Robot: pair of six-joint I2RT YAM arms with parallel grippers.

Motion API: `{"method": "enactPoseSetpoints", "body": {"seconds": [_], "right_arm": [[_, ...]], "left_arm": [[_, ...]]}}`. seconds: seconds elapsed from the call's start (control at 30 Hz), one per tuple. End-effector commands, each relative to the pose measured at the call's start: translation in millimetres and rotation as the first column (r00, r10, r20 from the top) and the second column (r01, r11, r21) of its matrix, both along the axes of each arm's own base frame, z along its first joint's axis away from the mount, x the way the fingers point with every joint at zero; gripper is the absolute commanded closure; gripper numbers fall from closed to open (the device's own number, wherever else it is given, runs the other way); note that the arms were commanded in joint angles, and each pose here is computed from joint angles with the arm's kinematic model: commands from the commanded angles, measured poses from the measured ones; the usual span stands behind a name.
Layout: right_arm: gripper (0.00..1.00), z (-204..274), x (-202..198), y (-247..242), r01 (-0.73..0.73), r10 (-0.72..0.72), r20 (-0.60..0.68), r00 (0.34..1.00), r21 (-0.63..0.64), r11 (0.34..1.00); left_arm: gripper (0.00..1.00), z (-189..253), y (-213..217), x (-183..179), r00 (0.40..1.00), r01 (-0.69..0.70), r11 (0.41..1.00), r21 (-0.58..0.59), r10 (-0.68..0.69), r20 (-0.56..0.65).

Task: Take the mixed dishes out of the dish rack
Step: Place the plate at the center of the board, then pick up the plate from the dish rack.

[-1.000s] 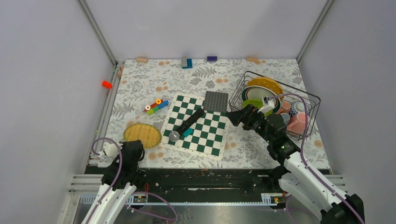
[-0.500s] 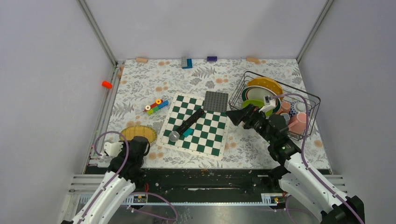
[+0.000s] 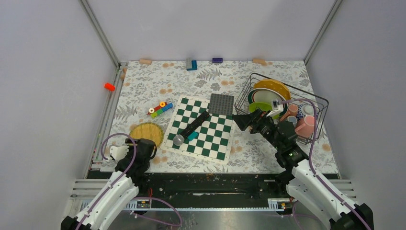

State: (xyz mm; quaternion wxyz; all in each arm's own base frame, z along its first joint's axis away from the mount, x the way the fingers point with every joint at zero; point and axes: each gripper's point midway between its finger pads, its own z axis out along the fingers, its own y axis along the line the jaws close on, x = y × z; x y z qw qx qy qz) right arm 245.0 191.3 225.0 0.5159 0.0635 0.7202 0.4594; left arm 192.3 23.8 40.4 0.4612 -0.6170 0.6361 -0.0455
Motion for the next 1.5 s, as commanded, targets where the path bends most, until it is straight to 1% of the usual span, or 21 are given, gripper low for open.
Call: {"method": "enactPoseSetpoints", "body": {"seconds": [0.0, 0.03, 0.2, 0.43, 0.63, 0.67, 0.73, 0.8, 0.83, 0.87, 0.9, 0.93, 0.97, 1.0, 1.03, 1.1, 1.17, 1.23, 1.3, 1.37, 1.47], "right_arm": [[0.00, 18, -1, 6, -0.035, 0.034, 0.077, 0.996, 0.018, 0.999], [0.00, 17, -1, 7, -0.038, 0.037, 0.076, 0.996, 0.016, 0.999], [0.00, 18, -1, 9, -0.051, 0.050, 0.091, 0.995, 0.009, 0.999], [0.02, 16, 1, 8, -0.048, 0.052, 0.135, 0.989, -0.035, 0.998], [0.02, 11, 5, 2, -0.023, 0.042, 0.146, 0.988, -0.131, 0.991], [0.02, 11, 7, 1, -0.015, 0.037, 0.152, 0.988, -0.149, 0.989], [0.02, 13, 8, -2, -0.008, 0.043, 0.163, 0.986, -0.209, 0.978], [0.01, 18, 10, -7, -0.004, 0.053, 0.156, 0.986, -0.300, 0.954], [0.01, 16, 11, -9, -0.012, 0.072, 0.145, 0.987, -0.379, 0.925], [0.01, 11, 12, -13, -0.028, 0.081, 0.098, 0.992, -0.451, 0.892], [0.01, 2, 12, -18, -0.056, 0.086, 0.035, 0.996, -0.521, 0.852], [0.01, 8, 18, -20, -0.059, 0.085, 0.020, 0.996, -0.564, 0.823], [0.01, 10, 23, -22, -0.068, 0.087, 0.001, 0.996, -0.608, 0.791], [0.01, 17, 29, -22, -0.081, 0.109, 0.003, 0.994, -0.650, 0.755], [0.01, 26, 34, -20, -0.097, 0.151, 0.018, 0.988, -0.693, 0.714], [0.01, 43, 46, -15, -0.109, 0.285, 0.082, 0.955, -0.796, 0.595], [0.01, 58, 52, -7, -0.107, 0.468, 0.135, 0.873, -0.885, 0.454], [0.01, 57, 46, -2, -0.126, 0.653, 0.093, 0.752, -0.952, 0.280], [0.01, 49, 46, -8, -0.117, 0.732, 0.017, 0.681, -0.984, 0.131], [0.02, 36, 48, -21, -0.104, 0.762, -0.081, 0.642, -0.994, -0.018], [0.01, 10, 38, -44, -0.138, 0.777, -0.272, 0.568, -0.962, -0.236]], "left_arm": [[0.25, -1, 2, 2, 0.999, -0.021, 1.000, -0.006, 0.021, 0.025], [0.23, -1, 3, 1, 0.999, -0.021, 1.000, -0.006, 0.022, 0.024], [0.02, 0, 5, -5, 1.000, -0.022, 1.000, -0.001, 0.022, 0.012], [0.01, 22, 6, -12, 1.000, -0.017, 1.000, -0.018, 0.017, 0.016], [0.01, 57, 15, -28, 1.000, -0.002, 1.000, 0.015, 0.002, 0.014], [0.01, 63, 16, -29, 1.000, 0.012, 1.000, 0.027, -0.012, 0.024], [0.01, 82, 10, -19, 0.992, 0.109, 0.991, 0.084, -0.114, 0.061], [0.01, 107, -13, -1, 0.944, 0.291, 0.944, 0.157, -0.310, 0.115], [0.01, 121, -33, 10, 0.885, 0.407, 0.891, 0.204, -0.439, 0.154], [0.01, 142, -58, 23, 0.789, 0.512, 0.815, 0.271, -0.571, 0.226], [0.01, 152, -88, 27, 0.659, 0.629, 0.709, 0.319, -0.704, 0.266], [0.01, 160, -109, 29, 0.550, 0.692, 0.621, 0.369, -0.784, 0.288], [0.01, 162, -126, 28, 0.461, 0.735, 0.546, 0.403, -0.838, 0.293], [0.01, 162, -138, 29, 0.398, 0.765, 0.489, 0.420, -0.871, 0.288], [0.01, 162, -146, 30, 0.358, 0.784, 0.448, 0.430, -0.892, 0.277], [0.01, 161, -160, 30, 0.292, 0.825, 0.373, 0.424, -0.924, 0.245], [0.01, 157, -170, 30, 0.246, 0.858, 0.314, 0.407, -0.946, 0.212], [0.01, 152, -180, 30, 0.192, 0.883, 0.260, 0.391, -0.960, 0.204], [0.01, 147, -192, 27, 0.131, 0.899, 0.209, 0.386, -0.967, 0.219], [0.01, 140, -195, 27, 0.121, 0.907, 0.199, 0.372, -0.967, 0.222], [0.01, 135, -188, 31, 0.164, 0.900, 0.233, 0.368, -0.964, 0.208]]}}
